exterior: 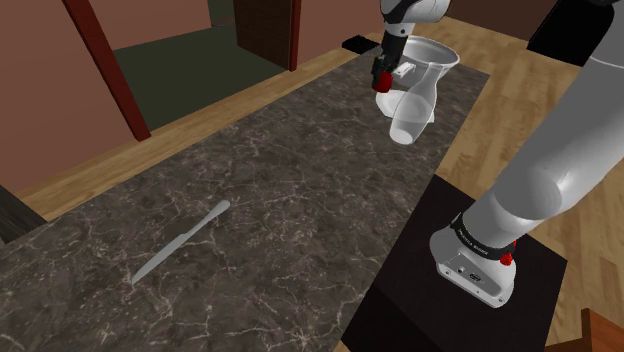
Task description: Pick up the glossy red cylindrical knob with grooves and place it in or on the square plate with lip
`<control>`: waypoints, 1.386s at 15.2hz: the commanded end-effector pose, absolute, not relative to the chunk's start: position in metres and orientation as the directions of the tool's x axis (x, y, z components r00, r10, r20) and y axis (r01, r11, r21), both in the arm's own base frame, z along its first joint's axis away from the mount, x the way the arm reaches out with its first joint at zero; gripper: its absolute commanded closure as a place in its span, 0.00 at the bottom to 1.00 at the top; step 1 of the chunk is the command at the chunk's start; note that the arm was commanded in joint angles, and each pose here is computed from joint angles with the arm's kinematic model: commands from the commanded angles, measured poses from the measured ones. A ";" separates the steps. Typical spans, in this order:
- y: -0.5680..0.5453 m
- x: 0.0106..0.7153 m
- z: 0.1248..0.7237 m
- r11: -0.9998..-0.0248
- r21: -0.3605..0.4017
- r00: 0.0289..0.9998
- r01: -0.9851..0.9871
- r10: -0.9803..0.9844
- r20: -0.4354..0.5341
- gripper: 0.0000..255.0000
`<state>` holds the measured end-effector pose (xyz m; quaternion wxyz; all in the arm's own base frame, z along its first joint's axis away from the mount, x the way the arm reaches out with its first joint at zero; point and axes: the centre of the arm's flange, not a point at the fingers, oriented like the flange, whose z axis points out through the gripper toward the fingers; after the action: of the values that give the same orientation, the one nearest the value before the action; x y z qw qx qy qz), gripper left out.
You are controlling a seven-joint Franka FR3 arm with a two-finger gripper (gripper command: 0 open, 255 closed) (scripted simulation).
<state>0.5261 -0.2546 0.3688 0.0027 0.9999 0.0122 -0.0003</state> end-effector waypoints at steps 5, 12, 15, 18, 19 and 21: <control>-0.313 0.470 0.367 -1.000 0.006 1.000 0.024 0.024 0.001 1.00; -0.340 0.445 0.346 -1.000 0.006 1.000 0.024 0.024 0.001 1.00; -0.340 0.445 0.330 -1.000 0.006 1.000 0.024 0.024 0.001 1.00; -0.340 0.445 0.314 -1.000 0.006 1.000 0.024 0.024 0.001 1.00; -0.340 0.445 0.309 -1.000 0.006 1.000 0.024 0.024 0.001 1.00; -0.340 0.445 0.301 -1.000 0.006 1.000 0.024 0.024 0.001 1.00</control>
<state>0.4456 -0.3391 0.3057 0.0031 0.9999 0.0126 0.0006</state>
